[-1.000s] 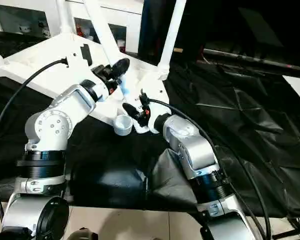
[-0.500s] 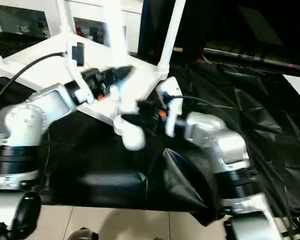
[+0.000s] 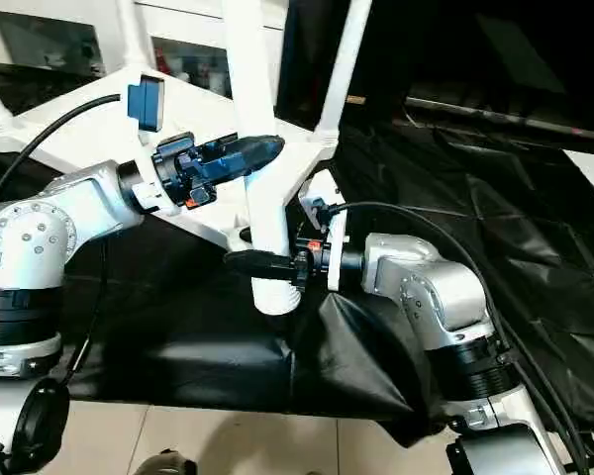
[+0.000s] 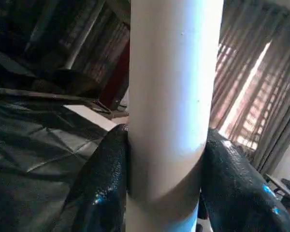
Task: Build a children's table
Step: Pick table leg
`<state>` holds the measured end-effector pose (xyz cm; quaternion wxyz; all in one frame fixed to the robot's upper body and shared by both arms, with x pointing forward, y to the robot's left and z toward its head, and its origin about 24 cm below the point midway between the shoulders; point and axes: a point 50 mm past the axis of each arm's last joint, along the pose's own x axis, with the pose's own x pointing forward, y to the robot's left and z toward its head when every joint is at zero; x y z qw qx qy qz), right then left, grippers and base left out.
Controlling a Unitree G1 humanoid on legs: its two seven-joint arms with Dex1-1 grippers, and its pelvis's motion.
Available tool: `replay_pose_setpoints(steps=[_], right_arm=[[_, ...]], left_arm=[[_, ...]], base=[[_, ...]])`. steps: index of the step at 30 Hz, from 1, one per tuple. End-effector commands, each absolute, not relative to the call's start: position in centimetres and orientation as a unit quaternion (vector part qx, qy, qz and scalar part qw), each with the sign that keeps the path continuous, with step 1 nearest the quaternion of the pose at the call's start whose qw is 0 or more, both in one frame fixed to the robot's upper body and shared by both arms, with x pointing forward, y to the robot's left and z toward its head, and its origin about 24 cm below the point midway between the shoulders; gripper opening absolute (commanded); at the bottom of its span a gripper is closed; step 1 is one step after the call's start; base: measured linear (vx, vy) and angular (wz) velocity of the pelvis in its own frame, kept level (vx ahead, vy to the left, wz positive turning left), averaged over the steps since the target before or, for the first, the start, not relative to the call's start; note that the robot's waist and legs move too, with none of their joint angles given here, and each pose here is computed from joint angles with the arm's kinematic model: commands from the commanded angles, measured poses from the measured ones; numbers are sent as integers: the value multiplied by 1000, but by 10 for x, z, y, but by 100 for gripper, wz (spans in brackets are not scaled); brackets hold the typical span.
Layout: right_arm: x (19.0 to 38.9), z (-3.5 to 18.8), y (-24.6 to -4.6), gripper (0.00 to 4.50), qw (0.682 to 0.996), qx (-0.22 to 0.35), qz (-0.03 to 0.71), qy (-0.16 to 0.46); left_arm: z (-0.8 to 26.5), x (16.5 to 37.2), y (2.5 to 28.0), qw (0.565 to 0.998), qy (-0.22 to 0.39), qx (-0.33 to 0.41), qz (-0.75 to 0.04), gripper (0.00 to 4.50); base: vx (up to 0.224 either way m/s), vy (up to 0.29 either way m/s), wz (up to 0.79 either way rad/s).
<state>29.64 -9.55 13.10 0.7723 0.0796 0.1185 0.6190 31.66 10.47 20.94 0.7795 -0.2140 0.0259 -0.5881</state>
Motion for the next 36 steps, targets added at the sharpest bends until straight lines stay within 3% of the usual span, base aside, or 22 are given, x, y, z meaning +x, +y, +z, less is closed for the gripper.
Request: replay_pose_setpoints(steps=[1, 13, 15, 21, 25, 26, 31, 36], right_arm=[[299, 122, -103, 207, 792, 72, 590, 139], [295, 116, -97, 195, 820, 91, 553, 118], [294, 115, -96, 195, 824, 90, 547, 115], [302, 113, -96, 193, 863, 31, 494, 106], [313, 116, -92, 193, 894, 6, 438, 96], [317, 118, -84, 193, 907, -5, 411, 89], [322, 119, -74, 193, 925, -3, 371, 82], [324, 118, -67, 193, 934, -1, 348, 81]], left_arm=[[217, 309, 94, 746, 17, -215, -630, 182], [216, 315, 93, 752, 33, -220, -621, 182], [216, 319, 95, 760, 36, -240, -603, 252], [210, 321, 98, 781, 38, -243, -575, 296], [199, 326, 95, 834, 41, -203, -512, 328], [193, 326, 91, 856, 44, -190, -479, 331], [184, 333, 88, 898, 59, -181, -397, 331], [184, 343, 91, 932, 34, -181, -312, 284]], base=[[0, 0, 0], [0, 0, 0], [0, 0, 0], [0, 0, 0], [0, 0, 0], [0, 0, 0], [0, 0, 0], [0, 0, 0]])
